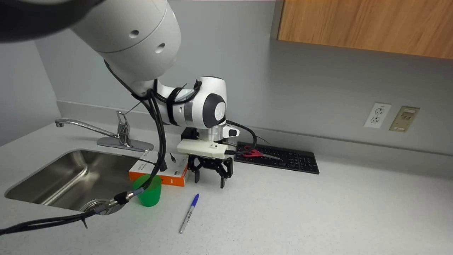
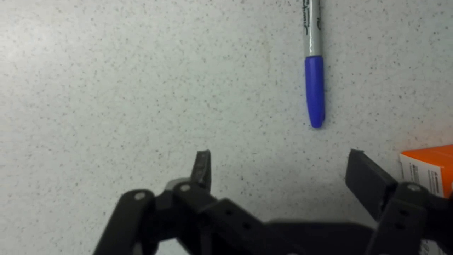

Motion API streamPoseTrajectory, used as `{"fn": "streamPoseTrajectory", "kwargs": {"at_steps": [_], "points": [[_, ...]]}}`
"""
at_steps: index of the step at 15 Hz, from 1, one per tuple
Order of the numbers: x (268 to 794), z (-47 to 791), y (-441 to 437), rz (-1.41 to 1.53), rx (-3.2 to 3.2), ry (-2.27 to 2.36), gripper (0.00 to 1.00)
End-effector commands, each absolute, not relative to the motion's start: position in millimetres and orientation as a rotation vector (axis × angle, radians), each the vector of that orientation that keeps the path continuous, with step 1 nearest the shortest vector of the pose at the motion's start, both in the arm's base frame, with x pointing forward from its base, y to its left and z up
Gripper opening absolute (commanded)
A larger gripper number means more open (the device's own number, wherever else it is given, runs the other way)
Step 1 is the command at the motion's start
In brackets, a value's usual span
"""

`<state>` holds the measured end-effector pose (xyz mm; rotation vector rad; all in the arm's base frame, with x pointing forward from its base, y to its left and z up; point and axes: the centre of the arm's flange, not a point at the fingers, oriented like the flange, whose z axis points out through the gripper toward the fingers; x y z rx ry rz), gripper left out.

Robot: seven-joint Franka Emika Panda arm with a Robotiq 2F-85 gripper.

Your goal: Remove the marker from the cup and put it on the counter

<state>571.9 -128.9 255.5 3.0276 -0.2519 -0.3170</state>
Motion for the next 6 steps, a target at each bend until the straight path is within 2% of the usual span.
{"fn": "streamPoseTrajectory", "kwargs": {"at_steps": [1, 6], "points": [[572.7, 256.8, -129.0, -0.319, 3.029, -0.254, 1.0], [572.1, 256.4, -128.9, -0.323, 3.029, -0.254, 1.0]]}}
